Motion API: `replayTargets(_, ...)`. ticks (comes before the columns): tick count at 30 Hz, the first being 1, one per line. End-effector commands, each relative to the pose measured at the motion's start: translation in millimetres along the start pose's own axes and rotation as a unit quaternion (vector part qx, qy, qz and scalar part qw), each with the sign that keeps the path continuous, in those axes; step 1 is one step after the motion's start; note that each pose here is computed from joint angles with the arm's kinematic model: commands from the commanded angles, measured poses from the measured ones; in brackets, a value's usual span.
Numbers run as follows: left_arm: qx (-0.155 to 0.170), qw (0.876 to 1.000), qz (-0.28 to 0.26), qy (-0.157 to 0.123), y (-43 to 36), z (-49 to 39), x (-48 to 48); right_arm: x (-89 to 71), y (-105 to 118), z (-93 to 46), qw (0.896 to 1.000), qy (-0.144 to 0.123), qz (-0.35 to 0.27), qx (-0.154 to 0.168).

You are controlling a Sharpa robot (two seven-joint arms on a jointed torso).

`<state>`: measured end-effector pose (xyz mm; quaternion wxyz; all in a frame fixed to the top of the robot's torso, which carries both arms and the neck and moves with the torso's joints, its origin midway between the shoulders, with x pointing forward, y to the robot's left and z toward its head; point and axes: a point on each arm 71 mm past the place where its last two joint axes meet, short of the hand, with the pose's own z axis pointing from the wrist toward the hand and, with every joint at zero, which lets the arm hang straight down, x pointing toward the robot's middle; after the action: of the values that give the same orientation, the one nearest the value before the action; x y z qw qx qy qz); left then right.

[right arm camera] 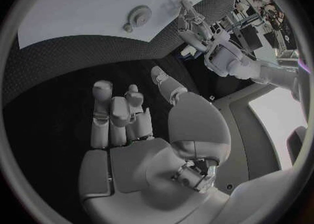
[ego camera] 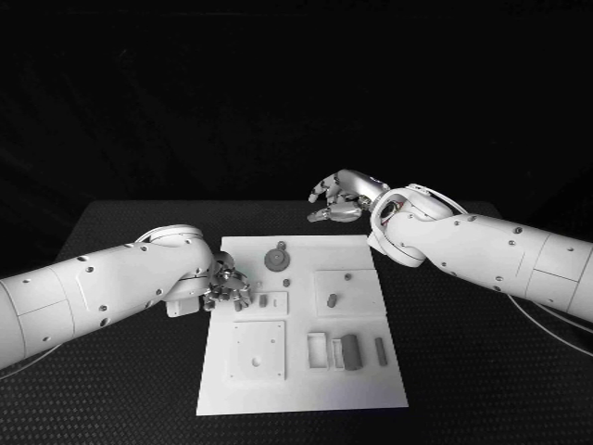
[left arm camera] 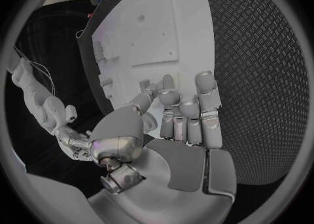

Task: Assemble the parts on the task board

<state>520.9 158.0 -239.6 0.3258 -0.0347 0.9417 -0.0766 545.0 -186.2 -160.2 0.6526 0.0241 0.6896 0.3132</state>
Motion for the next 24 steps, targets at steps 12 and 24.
replayTargets(12,-0.003,1.0,0.013,-0.002,-0.5,0.7,-0.8,1.3,0.6,-0.1,1.0,0.005,-0.001,-0.002)
replayTargets(24,0.001,1.0,0.021,0.004,-3.9,0.7,0.7,1.1,0.2,-0.3,1.0,0.005,-0.001,-0.002)
